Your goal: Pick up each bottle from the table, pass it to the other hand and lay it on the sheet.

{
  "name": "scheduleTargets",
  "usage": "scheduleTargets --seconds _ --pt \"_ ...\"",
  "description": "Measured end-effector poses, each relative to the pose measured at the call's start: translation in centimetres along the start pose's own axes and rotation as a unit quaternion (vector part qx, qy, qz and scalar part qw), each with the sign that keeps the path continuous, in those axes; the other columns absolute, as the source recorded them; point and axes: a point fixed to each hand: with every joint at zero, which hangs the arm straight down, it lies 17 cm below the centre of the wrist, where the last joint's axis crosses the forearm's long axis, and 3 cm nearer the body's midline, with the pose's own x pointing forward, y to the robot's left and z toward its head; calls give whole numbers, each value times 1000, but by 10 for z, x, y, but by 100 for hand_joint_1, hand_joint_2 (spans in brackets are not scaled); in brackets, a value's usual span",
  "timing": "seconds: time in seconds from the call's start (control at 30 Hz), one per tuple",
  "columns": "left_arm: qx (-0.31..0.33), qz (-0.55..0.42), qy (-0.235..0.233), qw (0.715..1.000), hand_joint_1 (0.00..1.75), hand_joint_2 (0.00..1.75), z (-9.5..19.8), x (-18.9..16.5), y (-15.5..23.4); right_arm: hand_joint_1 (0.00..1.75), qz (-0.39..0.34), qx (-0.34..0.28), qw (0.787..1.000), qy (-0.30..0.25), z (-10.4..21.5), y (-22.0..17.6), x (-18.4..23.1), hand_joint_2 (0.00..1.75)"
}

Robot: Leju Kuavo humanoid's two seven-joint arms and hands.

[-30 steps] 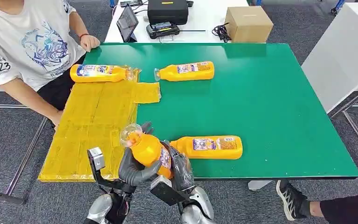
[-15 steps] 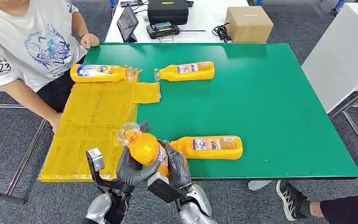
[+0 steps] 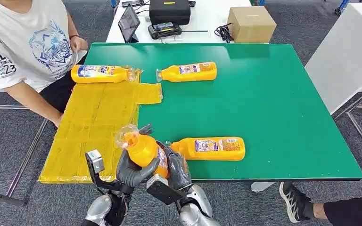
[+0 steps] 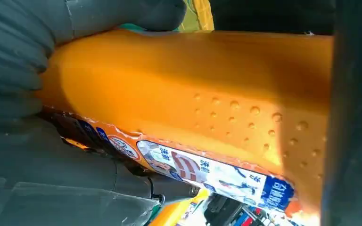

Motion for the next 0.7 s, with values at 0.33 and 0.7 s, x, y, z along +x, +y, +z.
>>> scheduleTargets --seconds 0.33,0.7 --pt "5 4 0 1000 175 175 2 -1 6 175 2 15 1000 2 1 9 -2 175" --pt "30 -11 -13 999 175 175 0 6 19 0 18 9 1000 10 -2 7 -7 0"
